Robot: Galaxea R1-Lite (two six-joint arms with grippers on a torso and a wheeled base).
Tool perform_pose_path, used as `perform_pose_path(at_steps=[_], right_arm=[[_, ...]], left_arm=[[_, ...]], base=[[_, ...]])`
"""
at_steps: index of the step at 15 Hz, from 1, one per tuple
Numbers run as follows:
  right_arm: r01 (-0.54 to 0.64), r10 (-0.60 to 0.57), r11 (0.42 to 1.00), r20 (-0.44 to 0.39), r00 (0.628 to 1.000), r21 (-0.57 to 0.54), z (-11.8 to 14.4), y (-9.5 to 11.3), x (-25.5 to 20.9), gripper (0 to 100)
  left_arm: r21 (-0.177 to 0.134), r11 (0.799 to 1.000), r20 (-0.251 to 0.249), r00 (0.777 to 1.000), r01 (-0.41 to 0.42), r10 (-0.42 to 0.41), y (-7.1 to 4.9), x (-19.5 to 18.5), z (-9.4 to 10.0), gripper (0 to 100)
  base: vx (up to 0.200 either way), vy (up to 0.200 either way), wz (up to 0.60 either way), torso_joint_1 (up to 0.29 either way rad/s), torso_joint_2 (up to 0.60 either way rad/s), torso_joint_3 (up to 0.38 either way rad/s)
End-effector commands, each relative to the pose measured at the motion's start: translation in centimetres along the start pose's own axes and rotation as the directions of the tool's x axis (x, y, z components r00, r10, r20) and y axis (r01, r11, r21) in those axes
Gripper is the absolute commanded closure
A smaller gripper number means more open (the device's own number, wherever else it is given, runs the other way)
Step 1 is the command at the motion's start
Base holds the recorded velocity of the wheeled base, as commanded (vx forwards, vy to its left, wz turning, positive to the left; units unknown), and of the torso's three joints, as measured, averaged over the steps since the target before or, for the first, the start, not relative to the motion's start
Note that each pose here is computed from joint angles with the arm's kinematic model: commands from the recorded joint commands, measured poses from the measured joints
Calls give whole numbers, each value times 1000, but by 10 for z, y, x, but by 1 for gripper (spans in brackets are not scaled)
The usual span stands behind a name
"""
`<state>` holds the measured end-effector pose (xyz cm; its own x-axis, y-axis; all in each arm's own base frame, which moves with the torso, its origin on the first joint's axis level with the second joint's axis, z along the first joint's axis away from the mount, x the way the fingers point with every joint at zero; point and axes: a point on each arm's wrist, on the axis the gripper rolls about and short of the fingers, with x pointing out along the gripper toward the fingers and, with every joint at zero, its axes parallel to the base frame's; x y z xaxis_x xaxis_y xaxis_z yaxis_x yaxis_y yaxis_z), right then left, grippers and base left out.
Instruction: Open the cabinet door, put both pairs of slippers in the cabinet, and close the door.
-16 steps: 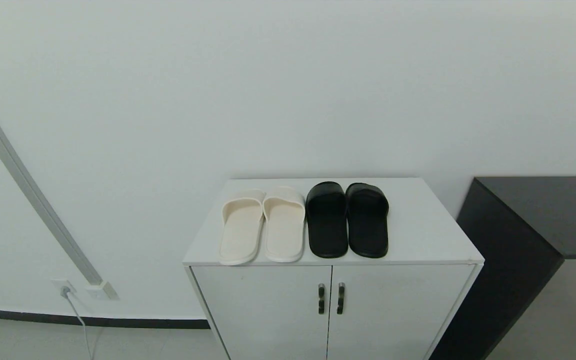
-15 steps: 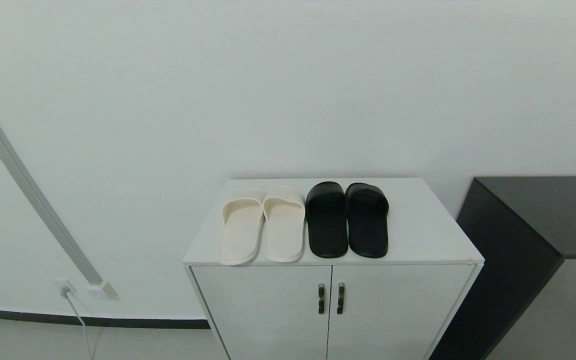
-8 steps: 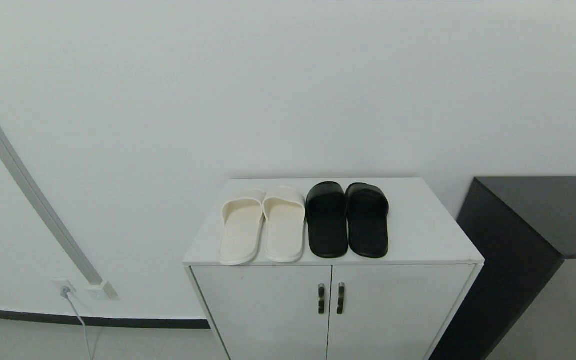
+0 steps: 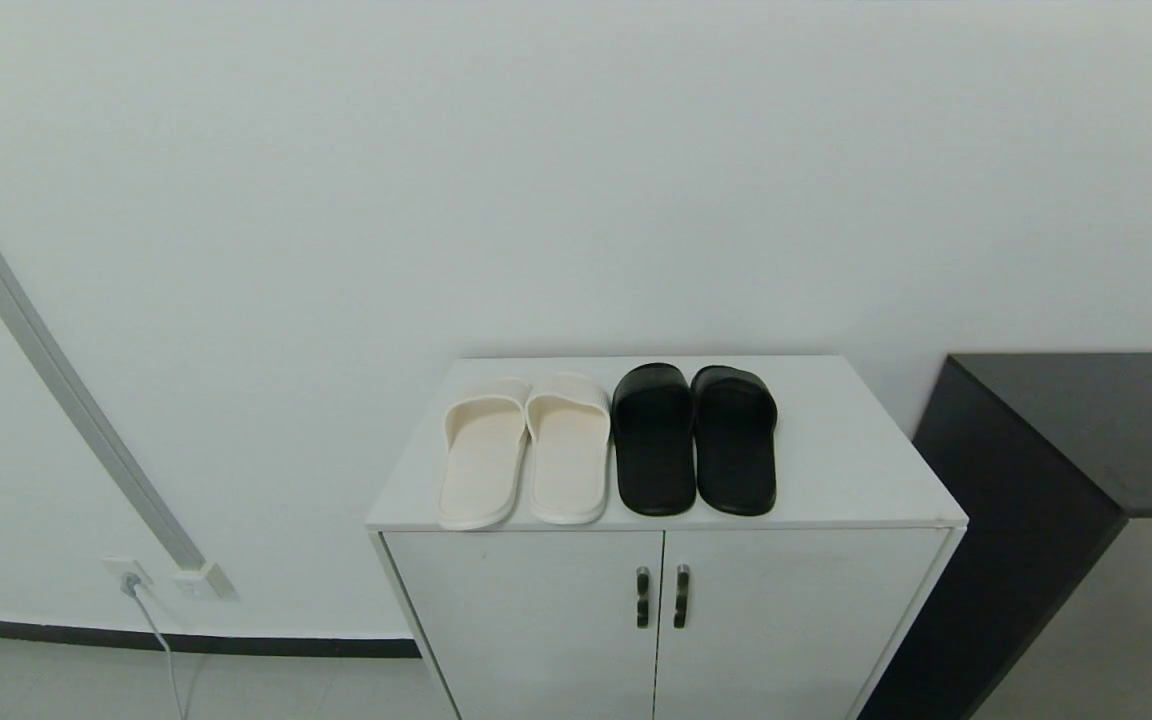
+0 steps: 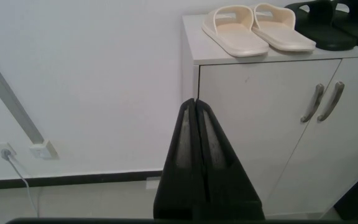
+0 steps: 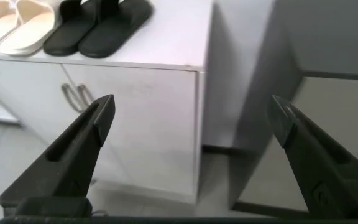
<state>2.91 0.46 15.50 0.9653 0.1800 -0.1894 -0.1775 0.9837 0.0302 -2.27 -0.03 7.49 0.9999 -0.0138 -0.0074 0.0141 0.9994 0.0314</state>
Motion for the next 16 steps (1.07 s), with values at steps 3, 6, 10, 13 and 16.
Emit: perform_pose_path(at_steps=[3,6,10,13,16], right_arm=[[-187,201,978,-178,963,90,36,34,120,0],[-204,213,976,-158,964,76,59,68,157,0],[-165,181,982,-188,965,94,78,116,201,0],[-138,164,982,-214,963,132,83,144,236,0],[-54,81,990,-206,975,133,77,166,278,0]], left_arm=[[-1,1000,0,1000,0,0,0,0,0,100],[-5,1000,0,1000,0,0,0,0,0,100],[-25,1000,3,1000,-6,6,0,0,1,100],[-25,1000,1,1000,-18,18,0,0,0,100],[-28,999,2,1000,-18,19,0,0,1,100]], base=[[0,0,0,0,0,0],[0,0,0,0,0,0],[0,0,0,0,0,0],[0,0,0,0,0,0],[0,0,0,0,0,0]])
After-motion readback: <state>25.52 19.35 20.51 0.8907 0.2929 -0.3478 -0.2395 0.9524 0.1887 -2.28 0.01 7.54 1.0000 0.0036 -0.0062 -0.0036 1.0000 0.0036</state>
